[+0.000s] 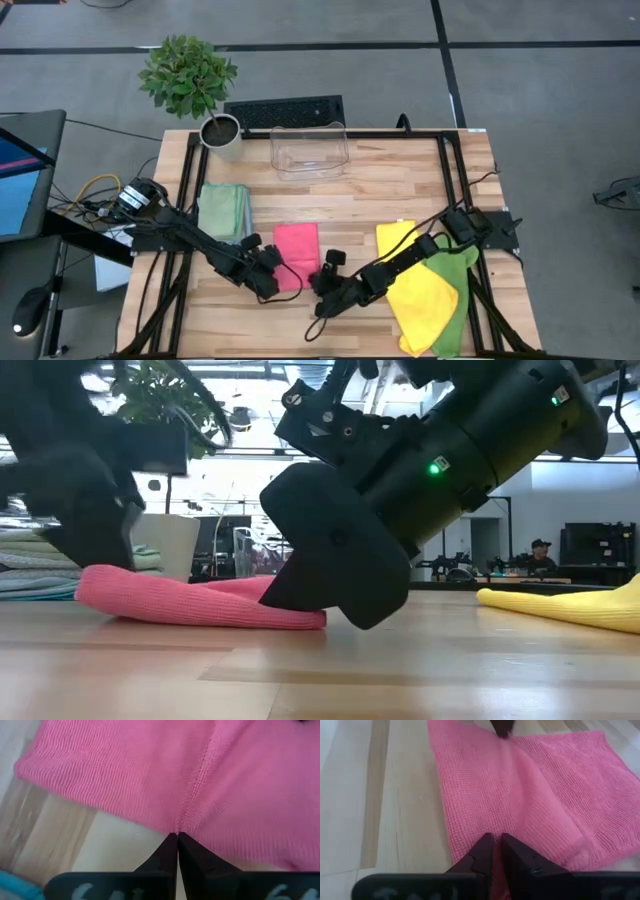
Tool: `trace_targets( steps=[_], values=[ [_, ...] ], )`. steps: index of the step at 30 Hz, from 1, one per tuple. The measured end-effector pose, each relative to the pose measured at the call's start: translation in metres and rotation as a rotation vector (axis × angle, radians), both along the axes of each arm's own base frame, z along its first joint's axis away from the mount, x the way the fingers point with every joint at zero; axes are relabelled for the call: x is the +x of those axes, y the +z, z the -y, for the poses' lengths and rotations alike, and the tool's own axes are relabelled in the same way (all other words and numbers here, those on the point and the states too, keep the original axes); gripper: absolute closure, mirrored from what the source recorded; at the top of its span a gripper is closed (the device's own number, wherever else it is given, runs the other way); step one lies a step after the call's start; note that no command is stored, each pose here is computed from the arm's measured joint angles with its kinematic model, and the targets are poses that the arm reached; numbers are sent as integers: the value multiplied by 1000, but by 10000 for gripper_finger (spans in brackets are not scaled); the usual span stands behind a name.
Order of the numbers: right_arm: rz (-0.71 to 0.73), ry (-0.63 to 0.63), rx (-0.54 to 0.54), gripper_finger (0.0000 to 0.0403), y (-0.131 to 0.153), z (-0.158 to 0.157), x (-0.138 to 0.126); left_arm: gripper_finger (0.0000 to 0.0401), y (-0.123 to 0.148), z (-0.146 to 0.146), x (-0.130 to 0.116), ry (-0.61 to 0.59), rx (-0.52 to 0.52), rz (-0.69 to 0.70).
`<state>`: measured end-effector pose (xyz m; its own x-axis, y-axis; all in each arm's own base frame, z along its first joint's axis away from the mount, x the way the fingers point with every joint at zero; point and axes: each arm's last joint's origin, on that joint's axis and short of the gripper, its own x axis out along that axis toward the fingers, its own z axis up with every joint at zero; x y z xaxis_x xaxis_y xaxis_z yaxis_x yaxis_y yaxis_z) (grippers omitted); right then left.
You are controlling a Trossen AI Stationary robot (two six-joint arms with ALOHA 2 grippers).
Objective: Fold microfiber towels
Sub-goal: Fold the pink microfiber cloth
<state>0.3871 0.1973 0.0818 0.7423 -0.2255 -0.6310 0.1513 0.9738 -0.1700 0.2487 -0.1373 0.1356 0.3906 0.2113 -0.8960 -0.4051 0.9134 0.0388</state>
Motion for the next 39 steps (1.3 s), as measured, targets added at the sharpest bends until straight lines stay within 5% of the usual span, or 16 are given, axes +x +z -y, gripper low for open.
trace_targets(
  steps=[12, 17, 23, 29, 39],
  values=[
    [1, 4, 10, 337, 0, 1, 0, 401, 61, 2, -22, -19, 125, 286],
    [7, 5, 14, 337, 0, 0, 1, 401, 45, 10, -21, -40, 143, 333],
    [8, 5, 15, 337, 0, 0, 1, 392, 4, 6, -17, -25, 131, 214],
    [10, 6, 17, 337, 0, 0, 1, 315, 0, -1, -10, -23, 115, 178],
    [14, 11, 25, 337, 0, 0, 1, 170, 54, -17, -29, 38, 30, 287]
  ],
)
